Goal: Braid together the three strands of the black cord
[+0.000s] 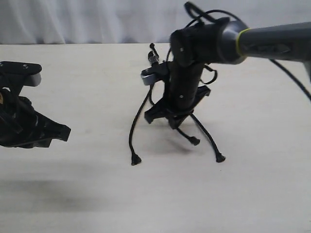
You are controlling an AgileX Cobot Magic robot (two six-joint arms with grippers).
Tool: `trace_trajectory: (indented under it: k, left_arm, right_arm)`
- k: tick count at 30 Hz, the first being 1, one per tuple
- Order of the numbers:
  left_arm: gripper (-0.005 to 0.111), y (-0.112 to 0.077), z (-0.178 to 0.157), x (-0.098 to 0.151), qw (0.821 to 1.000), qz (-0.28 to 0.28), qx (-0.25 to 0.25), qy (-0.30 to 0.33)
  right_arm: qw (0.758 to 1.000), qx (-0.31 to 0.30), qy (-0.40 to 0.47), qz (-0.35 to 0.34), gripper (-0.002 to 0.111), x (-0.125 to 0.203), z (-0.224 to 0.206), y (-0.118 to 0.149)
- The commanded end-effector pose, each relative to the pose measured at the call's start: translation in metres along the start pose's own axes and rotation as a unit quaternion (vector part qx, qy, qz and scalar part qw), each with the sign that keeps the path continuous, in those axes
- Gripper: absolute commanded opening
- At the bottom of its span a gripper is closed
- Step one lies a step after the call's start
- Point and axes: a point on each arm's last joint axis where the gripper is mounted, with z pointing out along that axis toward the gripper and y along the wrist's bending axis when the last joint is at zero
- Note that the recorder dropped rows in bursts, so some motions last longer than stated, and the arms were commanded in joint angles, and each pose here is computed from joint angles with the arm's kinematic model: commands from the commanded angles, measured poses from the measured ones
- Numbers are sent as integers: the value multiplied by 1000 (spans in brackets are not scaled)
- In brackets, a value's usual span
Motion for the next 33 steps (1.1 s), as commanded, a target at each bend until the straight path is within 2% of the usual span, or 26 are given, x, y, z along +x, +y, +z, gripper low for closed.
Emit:
trace_trajectory:
  k: [1,6,10,12,18,20,24,26,29,30,31,33]
  left_arm:
    - [0,-5,-2,-4,1000,-10,13,-16]
    - [0,-7,-2,-5,999,-26,27,-25]
    - [0,-9,-2,-7,998,-40,40,-32]
    - [0,-10,-2,-7,997,-46,45,-32]
    - [0,-11,-2,-7,997,-51,49,-32]
    - [0,-11,-2,-7,997,-51,49,-34]
    - [0,-12,-3,-10,996,-59,55,-46]
    - [0,-14,-3,-14,995,-65,62,-47]
    - [0,-35,0,-32,998,-18,58,-19]
    - [0,-49,4,-44,998,-2,54,-14]
    - [0,-60,9,-53,999,9,51,-8]
    - [0,-82,22,-68,998,43,46,9]
  right_arm:
    - [1000,-20,1,15,4,4,-9,-57]
    - [999,-10,-23,49,4,7,-7,-99]
    - [997,-12,-18,73,4,10,2,-118]
    - [997,-34,6,75,4,14,14,-121]
    - [991,-108,39,63,4,15,37,-106]
    - [991,-115,38,54,4,14,38,-99]
    - [988,-144,43,19,4,8,37,-67]
    - [985,-163,36,33,4,7,35,-62]
    - [980,-182,30,80,4,9,29,-81]
    - [976,-193,28,99,5,11,27,-89]
    - [974,-197,26,108,7,12,26,-95]
    - [971,-203,23,126,21,15,24,-106]
